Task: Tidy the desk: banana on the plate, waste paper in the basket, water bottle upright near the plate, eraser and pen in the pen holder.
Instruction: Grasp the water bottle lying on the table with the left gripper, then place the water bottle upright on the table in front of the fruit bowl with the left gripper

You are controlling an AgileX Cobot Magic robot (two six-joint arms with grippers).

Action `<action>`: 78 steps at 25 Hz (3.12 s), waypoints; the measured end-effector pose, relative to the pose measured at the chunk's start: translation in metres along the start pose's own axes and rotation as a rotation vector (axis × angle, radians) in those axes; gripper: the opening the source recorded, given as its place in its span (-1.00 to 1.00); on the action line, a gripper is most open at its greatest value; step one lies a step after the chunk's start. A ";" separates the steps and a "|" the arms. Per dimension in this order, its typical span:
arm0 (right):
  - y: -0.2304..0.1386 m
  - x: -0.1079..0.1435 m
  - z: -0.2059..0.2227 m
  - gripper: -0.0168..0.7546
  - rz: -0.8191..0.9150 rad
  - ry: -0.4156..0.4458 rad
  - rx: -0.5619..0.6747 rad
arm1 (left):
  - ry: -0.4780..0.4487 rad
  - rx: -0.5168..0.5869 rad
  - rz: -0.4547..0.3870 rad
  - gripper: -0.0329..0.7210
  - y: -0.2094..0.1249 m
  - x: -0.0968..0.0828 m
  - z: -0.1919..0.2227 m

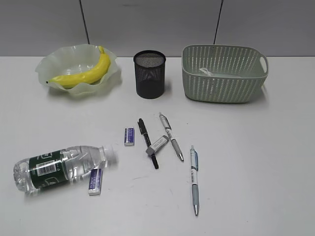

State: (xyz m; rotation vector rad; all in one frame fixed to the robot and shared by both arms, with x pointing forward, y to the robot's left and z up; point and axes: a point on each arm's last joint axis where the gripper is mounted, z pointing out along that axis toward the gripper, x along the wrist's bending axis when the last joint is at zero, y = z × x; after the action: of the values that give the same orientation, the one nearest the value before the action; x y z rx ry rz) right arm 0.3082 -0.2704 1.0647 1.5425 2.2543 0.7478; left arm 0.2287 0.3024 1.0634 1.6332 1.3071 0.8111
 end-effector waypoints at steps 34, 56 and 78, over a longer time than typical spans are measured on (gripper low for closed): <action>-0.071 0.009 -0.041 0.53 -0.034 -0.039 -0.525 | -0.431 0.947 0.536 0.59 0.089 -0.051 0.292; -0.071 0.009 -0.041 0.53 -0.034 -0.039 -0.526 | -0.465 1.111 0.780 0.70 0.003 -0.086 0.370; -0.071 0.009 -0.041 0.53 -0.033 -0.040 -0.526 | -0.371 0.916 0.663 0.45 0.063 -0.085 0.344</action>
State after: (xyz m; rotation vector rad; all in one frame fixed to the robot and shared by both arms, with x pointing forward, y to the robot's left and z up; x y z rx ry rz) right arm 0.2296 -0.2921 1.0576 1.2470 1.8432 1.1710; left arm 0.5376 0.1376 0.9819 2.8676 0.8887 0.1939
